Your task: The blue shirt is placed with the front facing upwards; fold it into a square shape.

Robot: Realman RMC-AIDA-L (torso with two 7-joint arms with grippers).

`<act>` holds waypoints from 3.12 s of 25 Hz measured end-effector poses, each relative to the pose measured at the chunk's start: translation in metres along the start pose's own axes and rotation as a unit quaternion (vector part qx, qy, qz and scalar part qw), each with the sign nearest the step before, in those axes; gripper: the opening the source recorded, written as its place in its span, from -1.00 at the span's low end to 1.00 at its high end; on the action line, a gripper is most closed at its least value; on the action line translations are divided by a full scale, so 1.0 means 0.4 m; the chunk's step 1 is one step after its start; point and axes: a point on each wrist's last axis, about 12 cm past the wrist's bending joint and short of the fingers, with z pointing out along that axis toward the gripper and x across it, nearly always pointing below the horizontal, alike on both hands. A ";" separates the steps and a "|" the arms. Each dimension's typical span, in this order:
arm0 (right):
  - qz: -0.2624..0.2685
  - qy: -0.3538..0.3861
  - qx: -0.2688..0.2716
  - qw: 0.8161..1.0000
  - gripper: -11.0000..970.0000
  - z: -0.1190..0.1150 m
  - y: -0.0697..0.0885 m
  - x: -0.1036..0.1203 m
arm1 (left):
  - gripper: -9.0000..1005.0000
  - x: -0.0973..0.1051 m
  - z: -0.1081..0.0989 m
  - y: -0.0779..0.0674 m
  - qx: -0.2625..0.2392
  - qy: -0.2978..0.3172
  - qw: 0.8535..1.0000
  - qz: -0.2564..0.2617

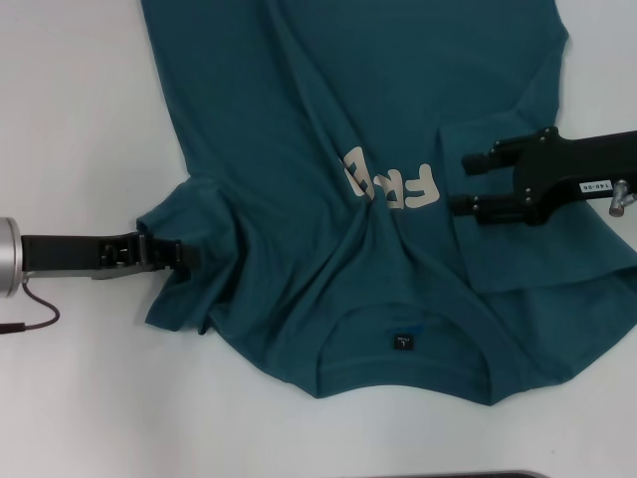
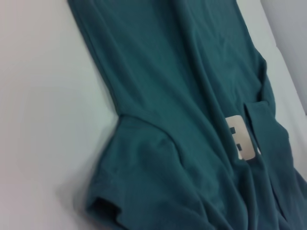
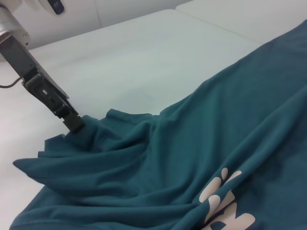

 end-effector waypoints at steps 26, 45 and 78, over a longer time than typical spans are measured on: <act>0.012 0.001 0.012 1.000 0.30 -0.016 -0.013 -0.003 | -0.90 -0.069 -0.083 -0.080 -0.017 -0.023 0.999 0.015; 0.023 -0.006 0.013 1.000 0.30 -0.023 -0.017 -0.009 | -0.90 -0.068 -0.164 -0.032 -0.052 -0.048 0.997 -0.013; 0.022 -0.012 0.024 0.999 0.30 -0.031 -0.025 -0.012 | 0.38 -0.003 -0.177 0.026 -0.047 -0.054 0.997 -0.022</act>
